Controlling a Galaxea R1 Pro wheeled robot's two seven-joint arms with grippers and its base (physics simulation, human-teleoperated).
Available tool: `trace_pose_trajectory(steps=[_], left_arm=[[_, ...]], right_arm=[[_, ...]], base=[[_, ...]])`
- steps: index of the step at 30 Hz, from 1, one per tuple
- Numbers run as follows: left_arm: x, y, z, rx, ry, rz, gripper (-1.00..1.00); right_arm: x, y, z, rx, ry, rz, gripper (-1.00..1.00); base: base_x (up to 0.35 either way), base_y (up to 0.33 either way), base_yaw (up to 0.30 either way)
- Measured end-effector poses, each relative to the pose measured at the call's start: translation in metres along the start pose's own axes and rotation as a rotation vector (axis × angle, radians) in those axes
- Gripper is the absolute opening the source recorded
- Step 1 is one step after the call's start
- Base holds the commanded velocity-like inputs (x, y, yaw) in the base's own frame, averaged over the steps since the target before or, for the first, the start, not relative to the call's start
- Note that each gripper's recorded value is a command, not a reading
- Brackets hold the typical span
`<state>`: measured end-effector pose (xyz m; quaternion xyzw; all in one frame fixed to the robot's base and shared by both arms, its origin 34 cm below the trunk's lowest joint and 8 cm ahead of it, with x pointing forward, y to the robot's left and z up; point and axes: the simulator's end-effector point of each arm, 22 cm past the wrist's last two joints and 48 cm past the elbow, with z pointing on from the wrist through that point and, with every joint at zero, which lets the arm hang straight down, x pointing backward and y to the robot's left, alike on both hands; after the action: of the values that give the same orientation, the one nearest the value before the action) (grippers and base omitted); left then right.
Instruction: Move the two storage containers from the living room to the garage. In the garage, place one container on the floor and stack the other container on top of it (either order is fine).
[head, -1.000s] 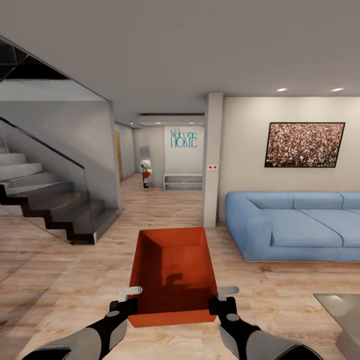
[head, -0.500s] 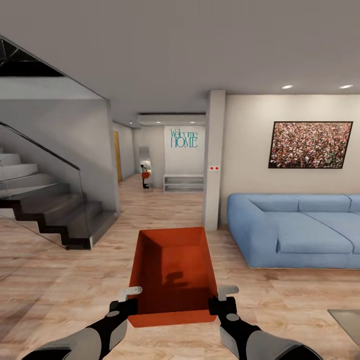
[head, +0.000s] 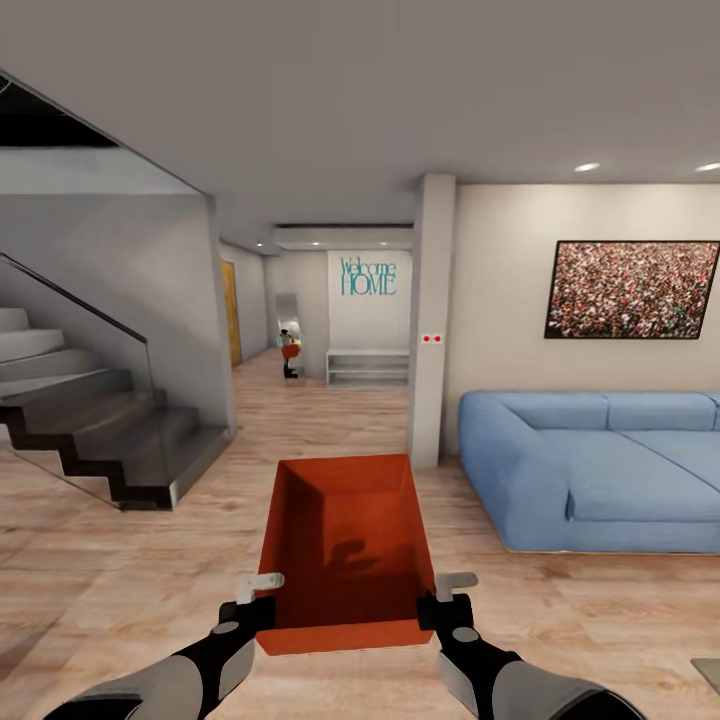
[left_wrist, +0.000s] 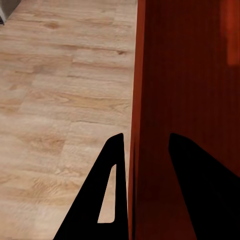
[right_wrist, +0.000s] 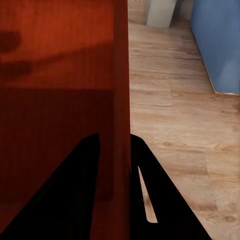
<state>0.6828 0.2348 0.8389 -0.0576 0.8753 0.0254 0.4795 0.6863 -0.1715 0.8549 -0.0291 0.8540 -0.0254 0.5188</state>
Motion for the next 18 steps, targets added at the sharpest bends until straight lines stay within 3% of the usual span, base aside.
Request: trace_pose_trajectory(steps=[8, 18], left_arm=[[-0.0001, 0.0, 0.0, 0.0, 0.0, 0.0, -1.0], [-0.0001, 0.0001, 0.0, 0.0, -0.001, 0.0, -1.0]], right_arm=[[0.0001, 0.0001, 0.0, 0.0, 0.0, 0.002, -1.0], [0.0001, 0.0003, -0.0001, -0.001, 0.0, 0.001, -1.0]], base=[[0.323, 0.0, 0.022], [0.323, 0.0, 0.272]])
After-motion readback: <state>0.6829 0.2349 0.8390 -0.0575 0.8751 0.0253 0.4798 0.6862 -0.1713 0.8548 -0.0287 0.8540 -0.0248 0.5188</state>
